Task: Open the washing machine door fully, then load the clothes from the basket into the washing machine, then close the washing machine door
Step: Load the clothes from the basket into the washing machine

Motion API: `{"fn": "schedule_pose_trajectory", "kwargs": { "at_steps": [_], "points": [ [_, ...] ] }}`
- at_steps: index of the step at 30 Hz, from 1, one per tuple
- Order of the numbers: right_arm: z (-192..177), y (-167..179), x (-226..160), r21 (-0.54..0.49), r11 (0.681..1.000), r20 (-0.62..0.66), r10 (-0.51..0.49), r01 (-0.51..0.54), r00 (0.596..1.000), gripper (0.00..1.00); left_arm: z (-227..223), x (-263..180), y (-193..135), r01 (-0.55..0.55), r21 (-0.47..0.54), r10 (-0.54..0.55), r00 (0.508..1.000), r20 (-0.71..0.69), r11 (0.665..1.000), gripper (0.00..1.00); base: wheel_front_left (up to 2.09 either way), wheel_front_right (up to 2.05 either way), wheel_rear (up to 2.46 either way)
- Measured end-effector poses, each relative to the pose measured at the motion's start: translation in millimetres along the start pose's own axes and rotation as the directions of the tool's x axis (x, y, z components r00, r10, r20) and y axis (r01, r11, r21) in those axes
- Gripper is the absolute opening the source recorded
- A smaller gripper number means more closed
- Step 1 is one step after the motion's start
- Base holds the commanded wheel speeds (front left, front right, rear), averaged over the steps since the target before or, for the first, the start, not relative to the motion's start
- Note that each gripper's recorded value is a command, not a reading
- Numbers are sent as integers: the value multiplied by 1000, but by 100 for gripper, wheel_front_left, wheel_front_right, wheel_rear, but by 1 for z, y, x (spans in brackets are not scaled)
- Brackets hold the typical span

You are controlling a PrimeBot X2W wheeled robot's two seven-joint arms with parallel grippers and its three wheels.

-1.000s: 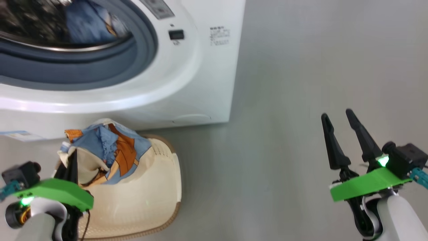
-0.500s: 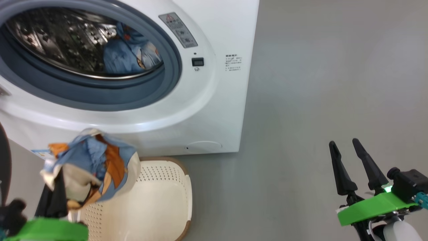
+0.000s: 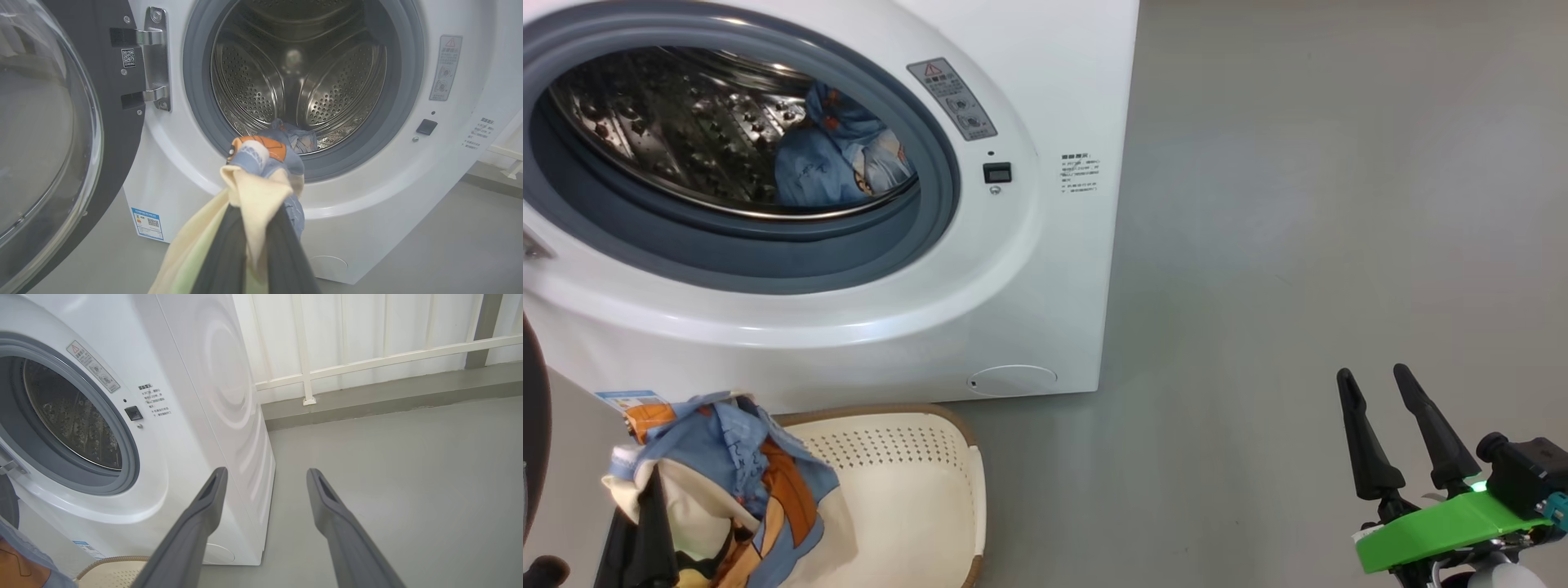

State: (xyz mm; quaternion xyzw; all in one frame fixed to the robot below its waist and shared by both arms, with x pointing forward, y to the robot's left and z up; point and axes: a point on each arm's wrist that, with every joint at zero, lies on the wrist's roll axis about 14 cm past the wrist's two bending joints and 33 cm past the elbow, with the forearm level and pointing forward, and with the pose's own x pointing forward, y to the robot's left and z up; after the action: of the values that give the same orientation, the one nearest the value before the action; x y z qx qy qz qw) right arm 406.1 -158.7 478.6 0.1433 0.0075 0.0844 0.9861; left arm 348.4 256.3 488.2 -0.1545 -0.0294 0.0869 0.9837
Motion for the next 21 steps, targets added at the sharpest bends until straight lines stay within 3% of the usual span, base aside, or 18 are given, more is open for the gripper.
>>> {"fn": "schedule_pose_trajectory", "kwargs": {
  "at_steps": [8,17,21],
  "points": [
    [-2,-3,-2,14,1000,-1,-18,18,1000,100,6,15,-6,21,10,-22,1000,23,1000,0,0,0,0],
    [-11,-6,1,28,999,-20,-35,35,999,100,76,90,-43,132,64,-144,961,236,989,0,0,0,0],
    [-11,-5,11,34,999,-13,-29,29,1000,100,89,124,-53,147,74,-161,949,271,986,0,0,0,0]
  ]
}}
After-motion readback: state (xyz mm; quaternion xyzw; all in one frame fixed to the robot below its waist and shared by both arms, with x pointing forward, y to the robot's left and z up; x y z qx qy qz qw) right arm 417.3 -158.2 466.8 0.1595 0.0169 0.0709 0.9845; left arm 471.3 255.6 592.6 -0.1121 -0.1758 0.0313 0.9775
